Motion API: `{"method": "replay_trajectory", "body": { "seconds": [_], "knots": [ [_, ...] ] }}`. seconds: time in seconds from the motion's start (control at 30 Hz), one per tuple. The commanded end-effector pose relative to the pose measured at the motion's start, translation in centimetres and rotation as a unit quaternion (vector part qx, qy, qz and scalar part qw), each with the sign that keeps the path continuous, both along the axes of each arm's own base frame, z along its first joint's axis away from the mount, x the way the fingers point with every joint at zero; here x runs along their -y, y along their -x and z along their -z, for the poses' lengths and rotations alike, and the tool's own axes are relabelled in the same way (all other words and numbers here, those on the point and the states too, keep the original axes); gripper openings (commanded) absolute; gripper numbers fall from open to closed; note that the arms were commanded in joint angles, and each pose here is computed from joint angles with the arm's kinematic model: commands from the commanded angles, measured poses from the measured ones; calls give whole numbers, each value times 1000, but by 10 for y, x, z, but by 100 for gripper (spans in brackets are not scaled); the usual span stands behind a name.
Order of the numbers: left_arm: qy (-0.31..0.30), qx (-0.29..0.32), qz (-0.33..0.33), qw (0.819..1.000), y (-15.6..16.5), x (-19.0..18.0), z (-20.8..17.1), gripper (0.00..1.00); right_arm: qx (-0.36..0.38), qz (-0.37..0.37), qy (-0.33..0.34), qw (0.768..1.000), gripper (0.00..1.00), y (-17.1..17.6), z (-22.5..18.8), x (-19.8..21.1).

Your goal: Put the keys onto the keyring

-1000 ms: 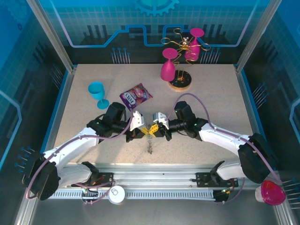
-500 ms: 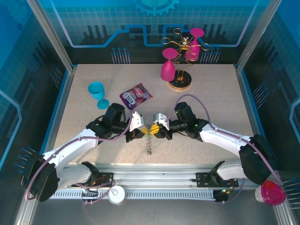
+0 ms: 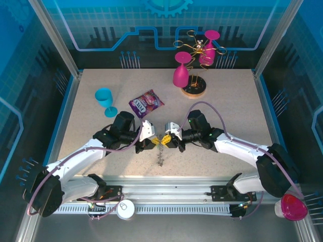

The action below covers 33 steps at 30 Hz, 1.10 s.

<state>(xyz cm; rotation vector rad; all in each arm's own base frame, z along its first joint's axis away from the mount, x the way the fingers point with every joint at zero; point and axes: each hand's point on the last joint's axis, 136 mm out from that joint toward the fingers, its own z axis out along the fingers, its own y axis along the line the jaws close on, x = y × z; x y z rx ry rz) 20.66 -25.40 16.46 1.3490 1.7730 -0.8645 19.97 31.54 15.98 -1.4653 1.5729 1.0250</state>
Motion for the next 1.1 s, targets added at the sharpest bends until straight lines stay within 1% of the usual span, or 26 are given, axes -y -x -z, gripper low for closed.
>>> {"method": "replay_trajectory", "body": {
  "seconds": [0.0,0.23,0.4,0.47,0.57,0.67,0.7,0.73,0.8,0.87,0.93,0.97,1.07],
  "knots": [
    [8,-1,11,1000,1,4,-7,13,7,-30,-14,999,0,6,-11,-11],
    [4,-10,18,1000,1,6,-5,17,10,-34,-10,999,0,6,-12,-13],
    [3,-10,21,1000,2,8,-7,16,9,-40,-2,999,0,7,-12,-14],
    [2,-11,24,1000,3,8,-9,11,7,-40,5,999,0,7,-9,-14],
    [3,-16,27,999,4,9,-14,1,5,-36,10,999,0,6,-9,-14],
    [8,-32,20,999,4,10,-20,0,3,-21,12,1000,0,2,-11,-11],
    [13,-40,8,999,2,10,-23,0,2,-6,7,1000,7,-2,-14,-9],
    [19,-55,-12,998,-1,10,-26,0,-1,13,0,1000,19,-8,-18,-6],
    [21,-90,-70,993,-11,8,-26,0,-6,55,-16,998,33,-21,-27,4],
    [17,-133,-147,980,-24,3,-24,0,-7,88,-23,996,35,-28,-35,15],
    [8,-184,-226,956,-32,-4,-21,0,-3,108,-18,994,35,-30,-41,21],
    [4,-204,-252,946,-34,-5,-21,0,-3,112,-17,994,35,-29,-45,23],
    [8,-282,-351,893,-40,-15,-21,0,-1,114,-19,993,33,-18,-55,22]
  ]
}}
